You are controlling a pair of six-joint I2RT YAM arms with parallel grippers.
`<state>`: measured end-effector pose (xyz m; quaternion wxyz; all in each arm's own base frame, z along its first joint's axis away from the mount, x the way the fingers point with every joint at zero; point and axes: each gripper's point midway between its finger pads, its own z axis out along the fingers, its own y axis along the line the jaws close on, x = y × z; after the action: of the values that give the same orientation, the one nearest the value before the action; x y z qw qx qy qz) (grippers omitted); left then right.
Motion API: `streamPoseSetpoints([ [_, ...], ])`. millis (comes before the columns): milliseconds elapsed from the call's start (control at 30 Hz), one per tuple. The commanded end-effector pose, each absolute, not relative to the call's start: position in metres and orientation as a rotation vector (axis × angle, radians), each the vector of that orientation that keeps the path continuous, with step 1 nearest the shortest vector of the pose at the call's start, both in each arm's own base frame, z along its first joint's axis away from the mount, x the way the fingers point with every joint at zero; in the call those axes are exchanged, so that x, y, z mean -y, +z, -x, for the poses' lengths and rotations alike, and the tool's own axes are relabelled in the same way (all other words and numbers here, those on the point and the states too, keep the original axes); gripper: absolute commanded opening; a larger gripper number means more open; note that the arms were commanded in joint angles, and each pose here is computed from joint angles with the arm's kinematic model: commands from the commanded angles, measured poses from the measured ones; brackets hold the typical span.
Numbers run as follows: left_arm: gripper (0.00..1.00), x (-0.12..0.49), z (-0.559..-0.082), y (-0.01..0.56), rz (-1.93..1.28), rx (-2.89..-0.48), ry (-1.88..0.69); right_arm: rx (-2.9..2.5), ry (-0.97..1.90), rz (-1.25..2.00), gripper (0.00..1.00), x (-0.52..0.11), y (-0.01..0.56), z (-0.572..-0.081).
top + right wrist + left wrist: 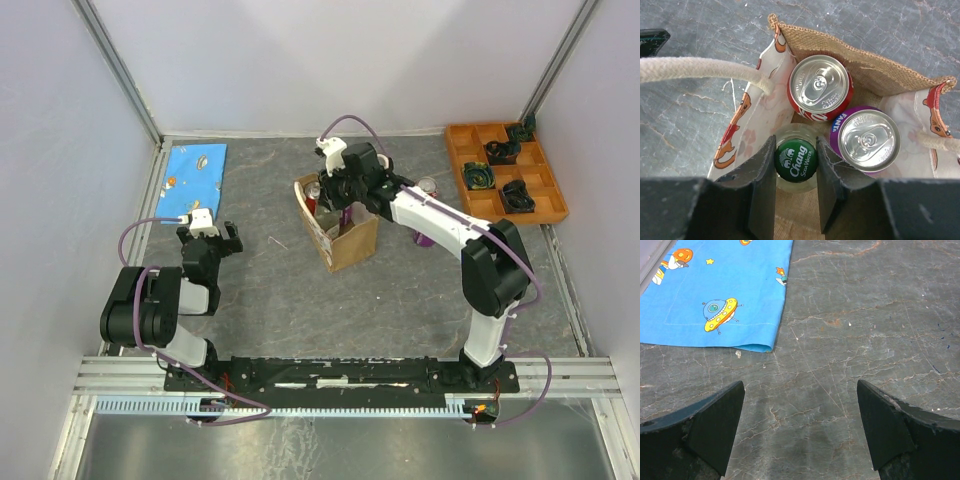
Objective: Take the beverage out of the canvas bag
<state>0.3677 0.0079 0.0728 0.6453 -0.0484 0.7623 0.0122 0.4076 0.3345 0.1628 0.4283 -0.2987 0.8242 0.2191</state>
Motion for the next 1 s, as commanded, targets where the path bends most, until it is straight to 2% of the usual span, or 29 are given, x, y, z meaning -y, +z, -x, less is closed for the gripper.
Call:
streamPoseSetpoints([
  [0,0.99,-0.010,-0.376,0.092,0.079,-1.674,0.061,-1.760,0.663,0.670,0.00,-0.354,0.292,-0.417],
  [333,0.99,-0.010,-0.376,0.091,0.080,-1.674,0.062,-1.467,0.567,0.590,0.00,-0.323,0.419,-0.398],
  [533,0.99,-0.010,-0.376,0.092,0.080,-1.673,0.062,-1.317,0.327,0.418,0.00,-0.261,0.477,-0.393],
  [700,0.99,-0.010,-0.376,0.092,0.080,-1.673,0.062,-1.270,0.066,0.263,0.00,-0.205,0.494,-0.397],
  [967,0.99,-0.010,-0.376,0.091,0.081,-1.675,0.063,-1.328,-0.221,0.119,0.00,-0.156,0.476,-0.417],
])
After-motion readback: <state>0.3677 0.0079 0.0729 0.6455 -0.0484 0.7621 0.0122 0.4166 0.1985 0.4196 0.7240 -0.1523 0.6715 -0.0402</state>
